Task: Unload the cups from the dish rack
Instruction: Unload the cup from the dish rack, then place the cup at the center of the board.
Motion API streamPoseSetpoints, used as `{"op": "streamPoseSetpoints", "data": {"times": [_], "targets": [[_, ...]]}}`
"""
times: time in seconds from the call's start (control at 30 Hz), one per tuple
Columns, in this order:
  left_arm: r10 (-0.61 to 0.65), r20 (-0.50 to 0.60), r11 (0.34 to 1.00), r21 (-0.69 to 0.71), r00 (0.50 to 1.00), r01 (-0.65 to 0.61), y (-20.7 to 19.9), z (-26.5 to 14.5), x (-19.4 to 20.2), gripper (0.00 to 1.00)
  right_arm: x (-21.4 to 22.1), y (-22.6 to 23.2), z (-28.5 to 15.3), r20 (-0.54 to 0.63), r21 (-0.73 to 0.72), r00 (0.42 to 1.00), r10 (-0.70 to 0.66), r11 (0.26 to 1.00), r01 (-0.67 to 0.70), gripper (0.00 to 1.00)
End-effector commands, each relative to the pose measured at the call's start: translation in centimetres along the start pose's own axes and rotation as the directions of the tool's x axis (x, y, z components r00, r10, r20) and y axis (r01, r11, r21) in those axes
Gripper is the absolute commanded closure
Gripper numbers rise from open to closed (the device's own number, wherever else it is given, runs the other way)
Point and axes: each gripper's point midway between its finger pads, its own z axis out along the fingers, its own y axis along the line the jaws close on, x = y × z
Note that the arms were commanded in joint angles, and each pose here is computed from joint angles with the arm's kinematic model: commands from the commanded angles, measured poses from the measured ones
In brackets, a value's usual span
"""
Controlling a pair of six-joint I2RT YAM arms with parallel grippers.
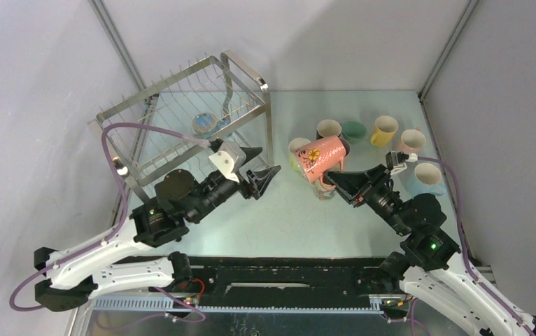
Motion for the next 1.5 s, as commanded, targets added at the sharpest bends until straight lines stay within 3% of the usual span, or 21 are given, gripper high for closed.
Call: {"op": "streamPoseSetpoints", "data": {"times": [0.0,0.67,1.03,1.47], "targets": [[0.091,0.124,0.995,0.03,0.988,-0.096,-0.7,1.2,-2.0,0.34,-0.4,6.3,-0.8,-0.024,-0.22,0.997,0.075,0.972,-0.078,1.0],[0.186,0.144,0.971,0.123,0.972,-0.204,-3.0,4.8,-1.4,0.46,-0.3,9.9,-2.2,-0.062,-0.303,0.995,0.076,0.949,-0.091,1.0],[0.156,0.203,0.959,0.205,0.967,-0.198,-4.2,5.6,-2.6,0.6,0.1,11.2,-3.0,-0.1,-0.324,0.992,0.072,0.941,-0.101,1.0],[0.085,0.262,0.947,0.278,0.961,-0.16,-5.4,5.3,-4.2,0.64,0.5,10.9,-3.0,-0.117,-0.306,0.99,0.073,0.946,-0.106,1.0]]}}
